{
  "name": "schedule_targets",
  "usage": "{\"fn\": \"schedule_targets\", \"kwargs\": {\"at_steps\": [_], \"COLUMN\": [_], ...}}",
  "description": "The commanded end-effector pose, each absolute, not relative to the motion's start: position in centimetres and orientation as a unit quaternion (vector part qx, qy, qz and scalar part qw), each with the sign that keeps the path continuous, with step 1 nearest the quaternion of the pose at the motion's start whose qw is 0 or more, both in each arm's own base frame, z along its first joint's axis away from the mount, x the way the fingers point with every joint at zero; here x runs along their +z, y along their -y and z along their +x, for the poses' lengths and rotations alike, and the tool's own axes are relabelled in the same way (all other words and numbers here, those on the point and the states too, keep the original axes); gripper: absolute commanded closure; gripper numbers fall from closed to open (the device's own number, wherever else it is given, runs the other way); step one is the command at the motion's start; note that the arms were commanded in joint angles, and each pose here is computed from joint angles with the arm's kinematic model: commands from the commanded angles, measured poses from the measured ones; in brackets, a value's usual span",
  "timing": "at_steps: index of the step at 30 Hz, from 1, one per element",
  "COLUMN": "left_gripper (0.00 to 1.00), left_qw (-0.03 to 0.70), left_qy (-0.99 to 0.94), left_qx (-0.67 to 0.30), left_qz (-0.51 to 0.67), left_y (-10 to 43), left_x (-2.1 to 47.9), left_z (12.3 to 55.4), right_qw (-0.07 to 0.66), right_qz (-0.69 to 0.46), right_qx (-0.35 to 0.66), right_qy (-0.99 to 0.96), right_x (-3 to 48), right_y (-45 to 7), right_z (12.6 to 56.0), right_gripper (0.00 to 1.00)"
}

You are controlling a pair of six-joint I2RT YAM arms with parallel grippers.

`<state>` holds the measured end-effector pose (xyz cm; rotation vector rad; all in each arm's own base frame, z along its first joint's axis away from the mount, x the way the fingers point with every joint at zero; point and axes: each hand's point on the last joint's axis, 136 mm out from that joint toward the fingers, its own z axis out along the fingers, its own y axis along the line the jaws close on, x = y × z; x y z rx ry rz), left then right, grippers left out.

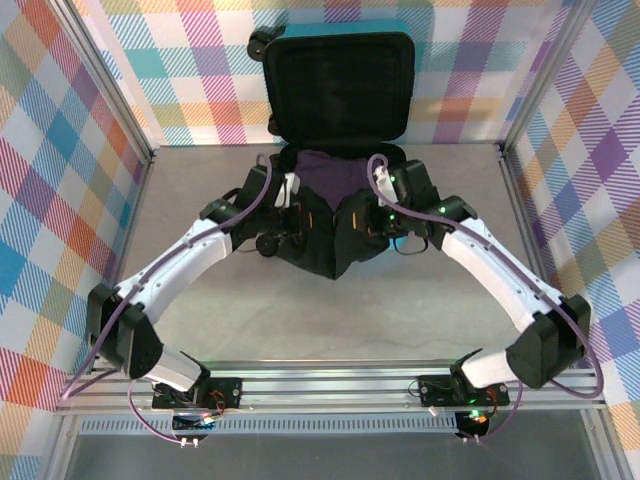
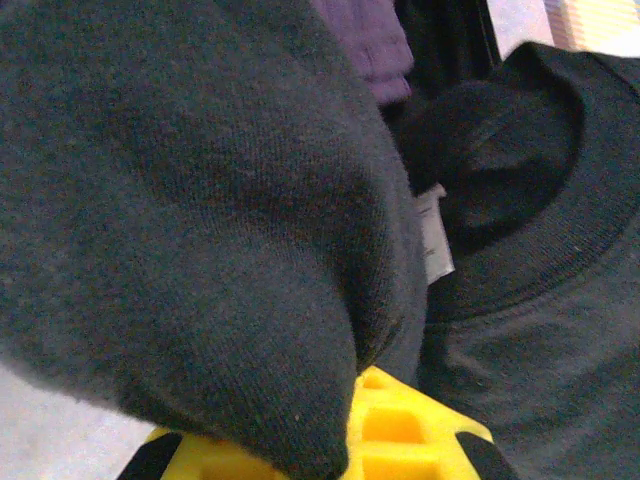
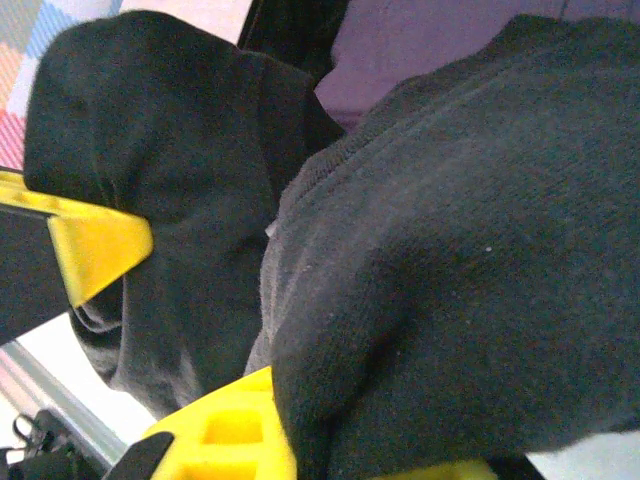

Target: Pack the luggage

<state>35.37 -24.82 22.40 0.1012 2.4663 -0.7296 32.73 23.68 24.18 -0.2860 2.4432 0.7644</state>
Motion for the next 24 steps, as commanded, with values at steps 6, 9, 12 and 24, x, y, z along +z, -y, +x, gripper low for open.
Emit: {"fn": "schedule_targets", "kwargs": {"at_steps": [6,9,12,24], "left_gripper": [1.00,1.00,1.00,0.53], "left_qw": [0.364,0.384,0.383,0.362], "left_qy": [-0.895,-0.881,-0.880,-0.892], "left_qx": [-0.259,-0.276,-0.282,-0.268], "left_qz": [0.014,0.002,-0.008,-0.029], "left_y": [24.0,24.0,24.0,23.5], "left_x": [22.5,21.6,19.2,15.2], "left_z": [47.0,50.4,52.9,55.0], "right_qw": [0.314,0.306,0.289,0.273], "right_qz": [-0.112,-0.111,-0.095,-0.070], "right_qx": [0.278,0.274,0.254,0.228], "right_qy": [-0.901,-0.905,-0.918,-0.932], "right_x": [23.5,21.8,18.9,14.8], "right_y": [-22.9,-22.7,-21.8,-19.3], "right_z": [41.2,43.7,45.6,49.1], "right_gripper": [1.00,1.00,1.00,0.63]}}
